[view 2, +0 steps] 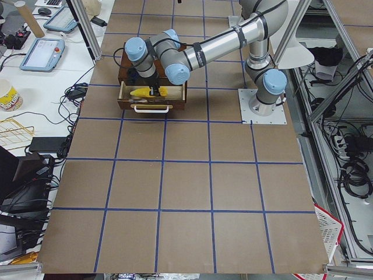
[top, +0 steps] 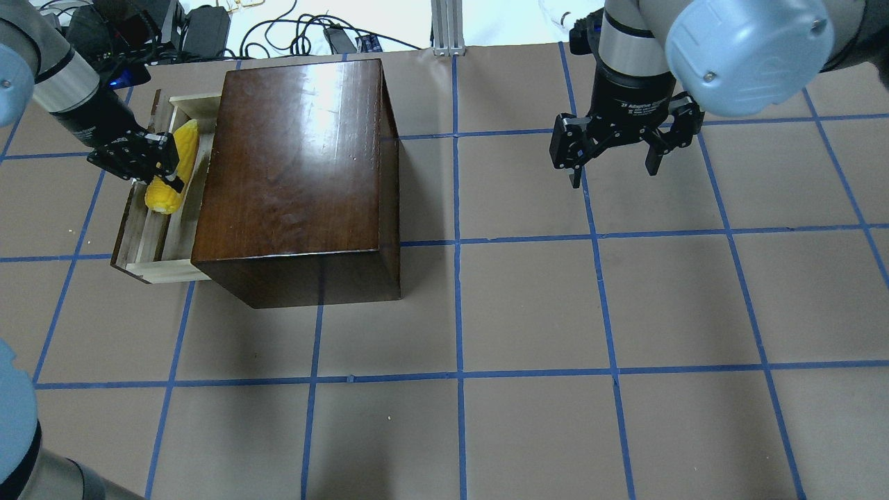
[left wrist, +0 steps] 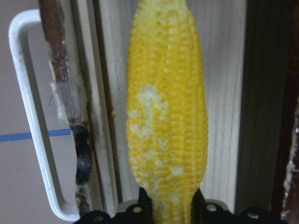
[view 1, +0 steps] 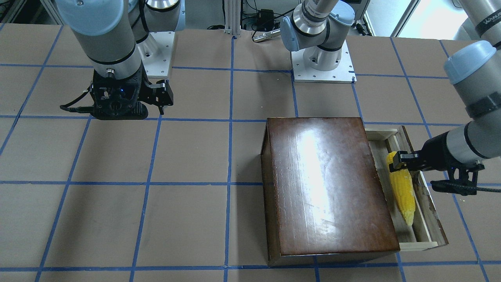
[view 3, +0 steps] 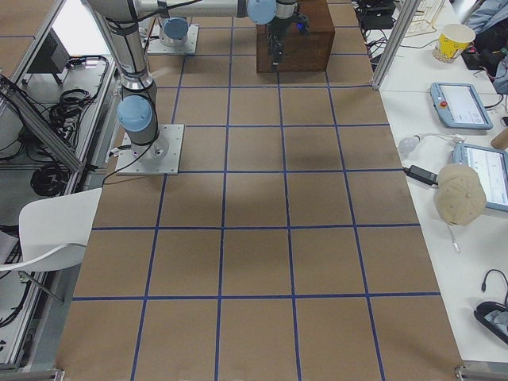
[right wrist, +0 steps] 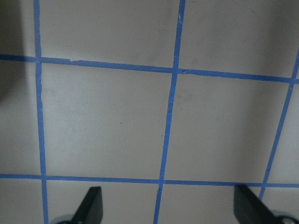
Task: Open drawer and put corn inside
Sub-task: 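Lower the corn into the drawer and open the left gripper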
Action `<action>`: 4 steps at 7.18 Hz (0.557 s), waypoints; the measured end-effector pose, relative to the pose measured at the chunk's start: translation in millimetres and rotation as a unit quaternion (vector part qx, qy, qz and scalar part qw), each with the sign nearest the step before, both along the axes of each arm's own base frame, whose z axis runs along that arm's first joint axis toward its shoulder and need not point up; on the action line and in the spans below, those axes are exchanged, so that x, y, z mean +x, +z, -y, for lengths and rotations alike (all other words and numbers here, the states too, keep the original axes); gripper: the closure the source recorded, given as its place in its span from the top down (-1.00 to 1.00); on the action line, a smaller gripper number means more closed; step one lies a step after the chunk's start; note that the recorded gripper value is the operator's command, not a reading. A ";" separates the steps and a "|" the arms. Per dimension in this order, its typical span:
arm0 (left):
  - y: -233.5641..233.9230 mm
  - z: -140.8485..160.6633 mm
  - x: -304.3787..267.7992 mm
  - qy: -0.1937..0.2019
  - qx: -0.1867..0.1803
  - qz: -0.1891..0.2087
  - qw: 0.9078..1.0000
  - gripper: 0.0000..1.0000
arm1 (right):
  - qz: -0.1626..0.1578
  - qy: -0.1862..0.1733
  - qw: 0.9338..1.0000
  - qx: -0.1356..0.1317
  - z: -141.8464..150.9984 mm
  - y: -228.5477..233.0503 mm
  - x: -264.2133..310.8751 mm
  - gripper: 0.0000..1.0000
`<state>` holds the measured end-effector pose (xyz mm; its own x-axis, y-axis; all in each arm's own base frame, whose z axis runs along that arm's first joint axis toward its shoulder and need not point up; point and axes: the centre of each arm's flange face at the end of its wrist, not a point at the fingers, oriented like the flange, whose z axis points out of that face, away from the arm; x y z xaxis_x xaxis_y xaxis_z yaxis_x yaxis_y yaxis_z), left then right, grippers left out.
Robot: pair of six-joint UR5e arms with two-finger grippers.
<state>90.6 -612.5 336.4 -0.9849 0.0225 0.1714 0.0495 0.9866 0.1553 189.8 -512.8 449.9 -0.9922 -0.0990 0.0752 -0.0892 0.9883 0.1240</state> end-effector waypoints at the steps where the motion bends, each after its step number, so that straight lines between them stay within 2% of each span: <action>1: -6.8 4.1 0.4 0.001 -0.002 -0.006 1.000 -0.75 | 0.000 0.000 1.000 0.000 0.0 0.0 0.0 1.00; 2: -11.7 7.1 -0.8 0.004 -0.004 -0.017 1.000 -0.57 | 0.000 0.000 1.000 0.000 0.0 0.0 0.0 1.00; 3: -16.1 8.9 -0.8 0.005 -0.004 -0.022 1.000 0.05 | 0.000 0.000 1.000 0.000 0.0 0.0 0.0 1.00; 4: -18.7 9.7 -0.6 0.006 -0.003 -0.025 1.000 0.94 | 0.000 0.000 1.000 0.000 0.0 0.0 0.0 1.00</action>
<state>90.0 -622.2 317.8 -0.9753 0.0112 0.2206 0.0448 0.9880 0.1479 189.8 -512.8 449.9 -0.9922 -0.0990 0.0752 -0.0892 0.9883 0.1240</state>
